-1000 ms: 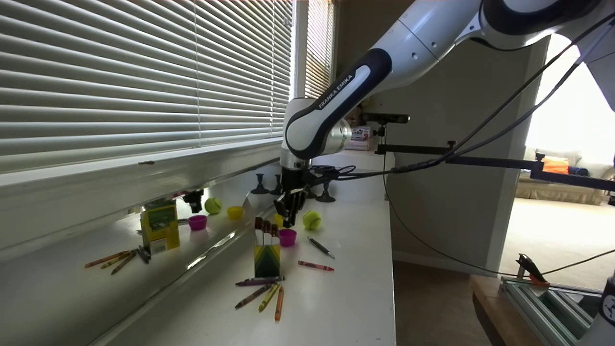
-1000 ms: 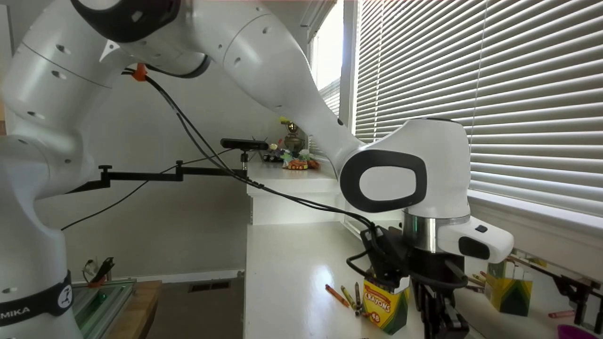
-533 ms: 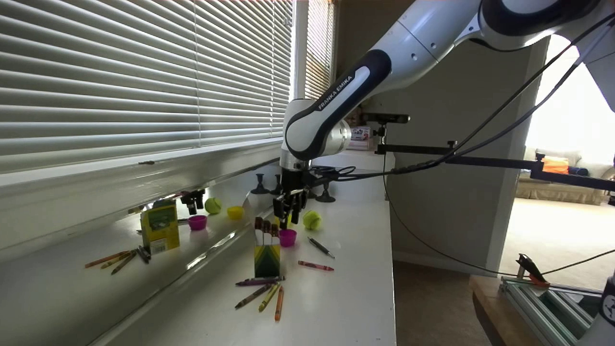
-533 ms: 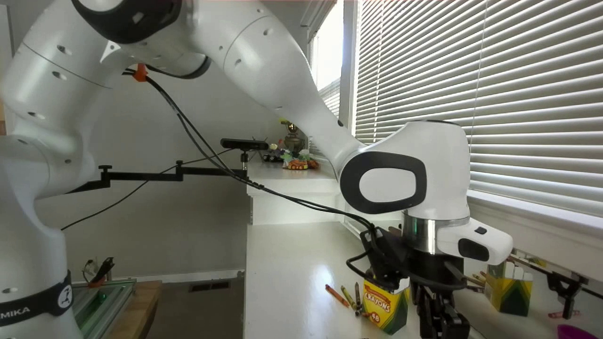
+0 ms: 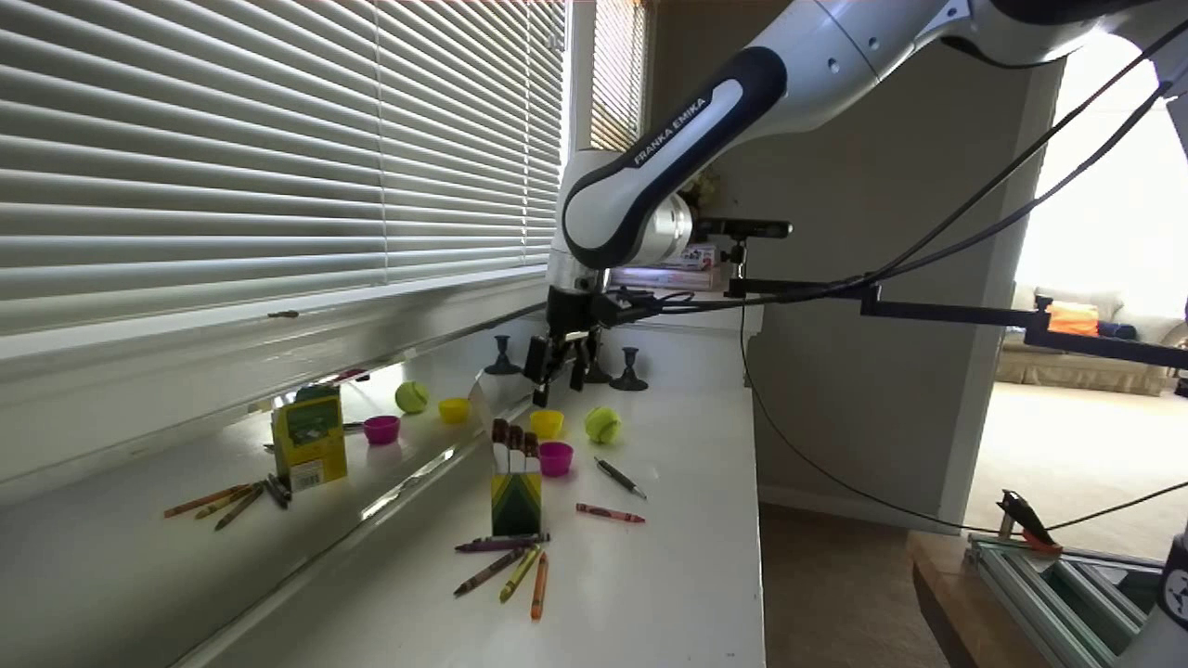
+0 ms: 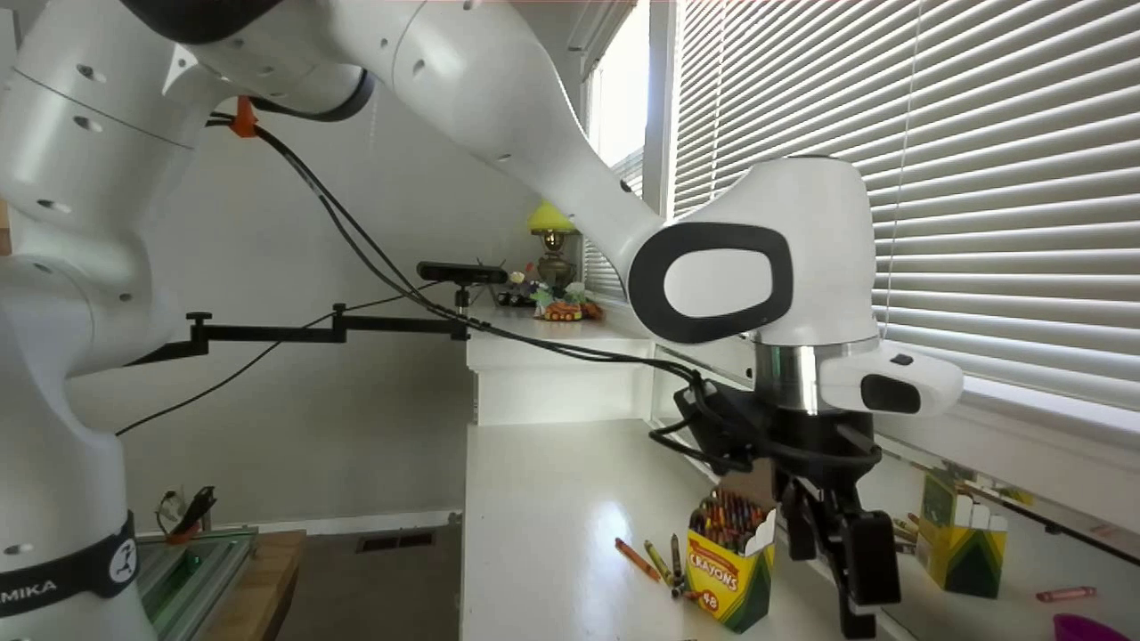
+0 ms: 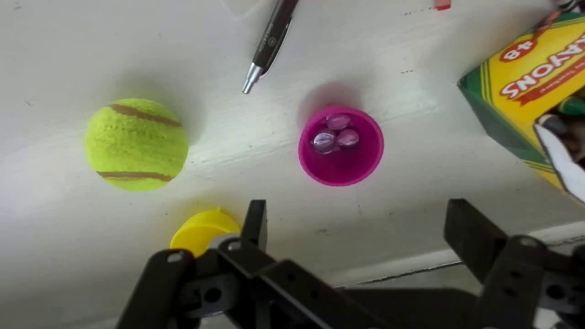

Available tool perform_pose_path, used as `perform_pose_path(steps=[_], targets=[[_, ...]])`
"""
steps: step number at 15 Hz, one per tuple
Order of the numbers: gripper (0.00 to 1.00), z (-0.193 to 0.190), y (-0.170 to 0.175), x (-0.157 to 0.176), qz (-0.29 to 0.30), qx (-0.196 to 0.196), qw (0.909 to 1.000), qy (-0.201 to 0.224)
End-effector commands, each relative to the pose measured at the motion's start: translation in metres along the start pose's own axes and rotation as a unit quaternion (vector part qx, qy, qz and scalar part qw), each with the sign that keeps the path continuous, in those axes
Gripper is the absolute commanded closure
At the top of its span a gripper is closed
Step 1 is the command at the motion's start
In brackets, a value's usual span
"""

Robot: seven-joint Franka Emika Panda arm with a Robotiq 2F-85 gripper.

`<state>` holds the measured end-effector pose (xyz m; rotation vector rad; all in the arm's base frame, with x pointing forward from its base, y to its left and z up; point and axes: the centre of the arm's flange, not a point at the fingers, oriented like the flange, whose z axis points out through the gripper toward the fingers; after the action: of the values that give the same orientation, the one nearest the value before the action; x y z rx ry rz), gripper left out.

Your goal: Put two shiny objects in the pink bowl then put the pink crayon in the box on the counter.

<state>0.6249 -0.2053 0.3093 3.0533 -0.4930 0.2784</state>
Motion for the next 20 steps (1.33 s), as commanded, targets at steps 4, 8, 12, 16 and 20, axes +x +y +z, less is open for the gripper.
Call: perform_pose_path(steps=[4,8,12,16,20], targets=[[0.00,-0.050,0.013,-0.052,-0.046,-0.015,0.9980,-0.040],[0.00,-0.064,0.016,-0.077,-0.098,-0.016,0.9902,-0.098],[0.00,-0.070,0.015,-0.101,-0.141,-0.012,0.9799,-0.140],[0.00,-0.061,0.013,-0.088,-0.125,-0.003,0.9827,-0.137],[0.00,-0.060,0.012,-0.096,-0.144,-0.006,0.9795,-0.141]])
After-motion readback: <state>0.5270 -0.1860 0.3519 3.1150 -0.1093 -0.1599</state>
